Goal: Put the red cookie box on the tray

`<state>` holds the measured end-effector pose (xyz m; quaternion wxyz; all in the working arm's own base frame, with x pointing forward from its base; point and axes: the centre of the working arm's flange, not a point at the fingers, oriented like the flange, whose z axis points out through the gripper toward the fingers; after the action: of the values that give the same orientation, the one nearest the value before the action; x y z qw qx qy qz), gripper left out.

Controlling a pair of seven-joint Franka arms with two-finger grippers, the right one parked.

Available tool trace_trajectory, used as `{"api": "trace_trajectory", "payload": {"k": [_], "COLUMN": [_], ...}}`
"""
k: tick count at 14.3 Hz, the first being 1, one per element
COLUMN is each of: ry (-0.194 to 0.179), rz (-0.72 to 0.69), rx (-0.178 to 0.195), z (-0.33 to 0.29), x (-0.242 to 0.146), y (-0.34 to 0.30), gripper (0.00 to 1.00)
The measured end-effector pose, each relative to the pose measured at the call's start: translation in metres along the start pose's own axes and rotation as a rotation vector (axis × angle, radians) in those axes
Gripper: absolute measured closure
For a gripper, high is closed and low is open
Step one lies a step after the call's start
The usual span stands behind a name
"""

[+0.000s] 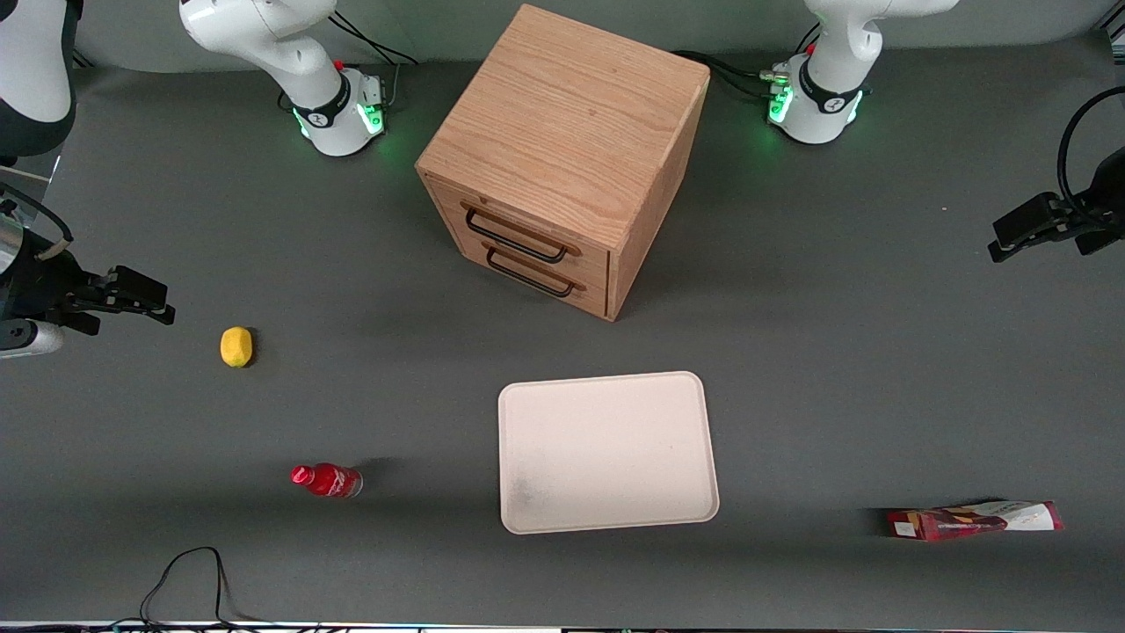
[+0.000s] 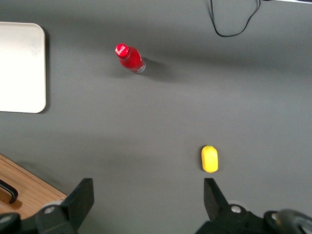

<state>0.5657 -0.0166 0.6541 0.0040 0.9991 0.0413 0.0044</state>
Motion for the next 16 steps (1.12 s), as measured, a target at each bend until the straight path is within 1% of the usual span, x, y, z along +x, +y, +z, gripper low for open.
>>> {"api": "trace_trajectory", "payload": {"k": [9, 16], "ry": [-0.002, -0.025], "rz": [-0.003, -0.011], "rx": [0.006, 0.012], "z": [0.001, 0.020], "x": [0.000, 0.010], "y": [0.001, -0.003], "gripper": [0.00, 0.00]}}
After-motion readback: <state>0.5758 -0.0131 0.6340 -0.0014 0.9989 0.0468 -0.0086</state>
